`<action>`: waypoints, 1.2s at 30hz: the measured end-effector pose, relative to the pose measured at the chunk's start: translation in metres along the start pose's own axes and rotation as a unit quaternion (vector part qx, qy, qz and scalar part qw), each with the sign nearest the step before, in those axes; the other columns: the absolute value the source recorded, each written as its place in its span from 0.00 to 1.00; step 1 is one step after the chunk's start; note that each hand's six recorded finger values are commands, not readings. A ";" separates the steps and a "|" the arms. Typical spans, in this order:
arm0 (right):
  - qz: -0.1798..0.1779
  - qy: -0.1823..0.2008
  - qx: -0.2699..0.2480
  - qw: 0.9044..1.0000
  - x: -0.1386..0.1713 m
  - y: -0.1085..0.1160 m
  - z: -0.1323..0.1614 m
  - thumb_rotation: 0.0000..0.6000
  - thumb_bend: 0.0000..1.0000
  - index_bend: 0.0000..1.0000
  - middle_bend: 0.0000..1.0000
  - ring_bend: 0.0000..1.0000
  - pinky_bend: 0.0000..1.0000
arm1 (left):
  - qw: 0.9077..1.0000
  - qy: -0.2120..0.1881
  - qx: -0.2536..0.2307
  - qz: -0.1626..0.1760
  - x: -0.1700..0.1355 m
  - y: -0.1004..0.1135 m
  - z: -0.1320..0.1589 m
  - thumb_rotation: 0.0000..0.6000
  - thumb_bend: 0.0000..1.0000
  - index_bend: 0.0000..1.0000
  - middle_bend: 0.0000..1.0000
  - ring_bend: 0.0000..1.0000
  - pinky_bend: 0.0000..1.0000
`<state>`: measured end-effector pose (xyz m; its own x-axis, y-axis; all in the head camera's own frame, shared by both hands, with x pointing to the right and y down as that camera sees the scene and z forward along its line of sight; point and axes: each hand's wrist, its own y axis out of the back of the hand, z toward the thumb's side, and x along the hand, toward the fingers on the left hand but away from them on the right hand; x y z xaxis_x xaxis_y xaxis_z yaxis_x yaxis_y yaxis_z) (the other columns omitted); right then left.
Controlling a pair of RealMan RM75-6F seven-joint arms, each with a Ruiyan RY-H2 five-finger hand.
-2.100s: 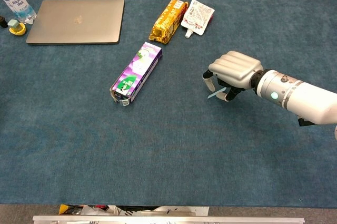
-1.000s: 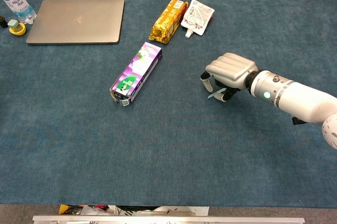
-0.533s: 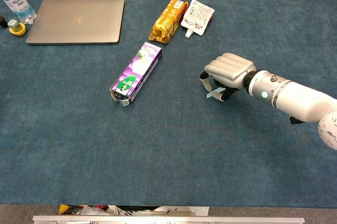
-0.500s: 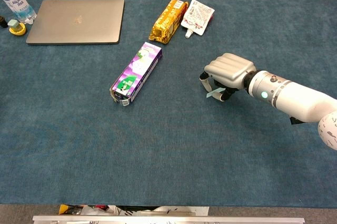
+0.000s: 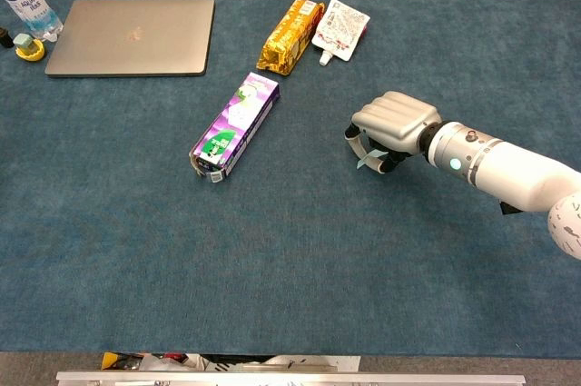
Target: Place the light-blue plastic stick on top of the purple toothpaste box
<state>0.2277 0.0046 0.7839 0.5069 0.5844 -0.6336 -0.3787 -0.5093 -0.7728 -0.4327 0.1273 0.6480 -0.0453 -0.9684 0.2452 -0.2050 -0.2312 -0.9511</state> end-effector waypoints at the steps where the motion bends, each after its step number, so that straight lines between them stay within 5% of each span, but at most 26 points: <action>1: -0.001 0.000 -0.002 1.000 0.000 0.001 0.000 1.00 0.39 0.60 1.00 1.00 1.00 | 1.000 0.000 0.000 0.001 0.000 0.000 0.000 1.00 0.26 0.21 0.14 0.14 0.10; 13: -0.055 0.008 -0.099 0.994 -0.008 0.053 0.006 1.00 0.38 0.60 1.00 1.00 1.00 | 1.000 -0.003 0.001 -0.004 -0.003 -0.002 0.002 1.00 0.26 0.21 0.14 0.14 0.10; 26: -0.042 0.017 -0.243 0.969 -0.052 0.092 0.022 1.00 0.38 0.60 1.00 1.00 1.00 | 1.000 -0.011 -0.002 -0.006 -0.003 -0.002 0.005 1.00 0.26 0.21 0.14 0.14 0.10; 36: -0.036 0.022 -0.298 0.954 -0.090 0.105 0.042 1.00 0.38 0.60 1.00 1.00 1.00 | 1.000 -0.001 -0.009 -0.003 -0.004 0.000 0.000 1.00 0.26 0.21 0.14 0.14 0.10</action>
<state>0.1099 -0.0750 0.7580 0.5518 0.6109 -0.5677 0.1593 -0.7454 -0.6473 -0.4329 0.1316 0.6469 -0.0428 -0.9670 0.2513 -0.2221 -0.2360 -0.9460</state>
